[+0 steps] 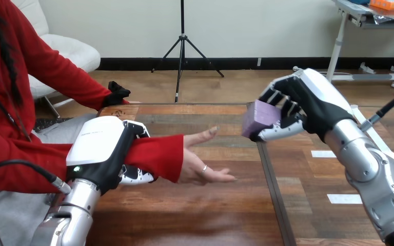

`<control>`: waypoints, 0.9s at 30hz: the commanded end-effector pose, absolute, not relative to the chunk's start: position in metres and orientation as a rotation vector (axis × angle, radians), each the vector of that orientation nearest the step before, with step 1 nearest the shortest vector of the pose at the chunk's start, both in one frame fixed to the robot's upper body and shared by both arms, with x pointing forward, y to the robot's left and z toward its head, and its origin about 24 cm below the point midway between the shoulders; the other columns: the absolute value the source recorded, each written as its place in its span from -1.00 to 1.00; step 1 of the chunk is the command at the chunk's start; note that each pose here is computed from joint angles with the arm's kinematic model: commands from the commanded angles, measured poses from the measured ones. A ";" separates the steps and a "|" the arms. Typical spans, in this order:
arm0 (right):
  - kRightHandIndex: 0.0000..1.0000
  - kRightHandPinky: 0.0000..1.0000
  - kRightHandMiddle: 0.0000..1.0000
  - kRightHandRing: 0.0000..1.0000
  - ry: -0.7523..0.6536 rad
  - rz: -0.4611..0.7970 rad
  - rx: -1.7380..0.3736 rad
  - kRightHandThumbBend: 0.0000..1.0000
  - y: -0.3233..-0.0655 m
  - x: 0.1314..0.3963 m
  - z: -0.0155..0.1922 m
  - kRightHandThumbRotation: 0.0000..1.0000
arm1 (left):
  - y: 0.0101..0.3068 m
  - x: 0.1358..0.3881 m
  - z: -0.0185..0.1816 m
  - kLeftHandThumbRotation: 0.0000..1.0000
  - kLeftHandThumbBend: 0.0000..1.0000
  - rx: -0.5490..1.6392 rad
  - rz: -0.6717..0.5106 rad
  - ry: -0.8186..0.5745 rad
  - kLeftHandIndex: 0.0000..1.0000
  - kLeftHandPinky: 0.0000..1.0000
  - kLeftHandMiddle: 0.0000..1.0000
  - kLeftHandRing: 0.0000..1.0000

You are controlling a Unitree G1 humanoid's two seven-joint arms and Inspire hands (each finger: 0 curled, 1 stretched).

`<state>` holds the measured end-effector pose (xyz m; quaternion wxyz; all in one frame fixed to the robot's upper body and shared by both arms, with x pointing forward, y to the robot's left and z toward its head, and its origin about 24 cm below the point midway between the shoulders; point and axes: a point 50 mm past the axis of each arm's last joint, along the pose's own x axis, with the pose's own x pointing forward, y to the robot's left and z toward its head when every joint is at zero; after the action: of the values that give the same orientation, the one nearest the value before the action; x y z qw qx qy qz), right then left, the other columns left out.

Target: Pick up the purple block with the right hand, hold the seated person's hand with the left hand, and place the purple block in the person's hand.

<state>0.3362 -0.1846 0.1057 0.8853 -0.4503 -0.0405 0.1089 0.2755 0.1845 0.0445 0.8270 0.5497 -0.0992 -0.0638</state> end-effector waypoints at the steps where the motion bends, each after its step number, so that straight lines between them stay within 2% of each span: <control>1: -0.07 -0.41 -0.20 -0.32 -0.213 0.214 -0.887 0.39 -0.169 0.337 0.139 -1.00 | 0.160 0.304 0.127 -1.00 0.39 1.061 0.010 -0.543 -0.19 -0.52 -0.24 -0.37; 27: -0.10 -0.47 -0.25 -0.38 -0.309 0.314 -0.842 0.42 -0.143 0.324 0.151 -1.00 | 0.148 0.308 0.126 -1.00 0.39 1.017 -0.008 -0.533 -0.17 -0.41 -0.19 -0.28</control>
<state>0.3253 -0.1569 0.1157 0.8916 -0.4196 -0.0721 0.1543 0.2803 0.1747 0.0479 0.8368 0.5339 -0.1064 -0.0584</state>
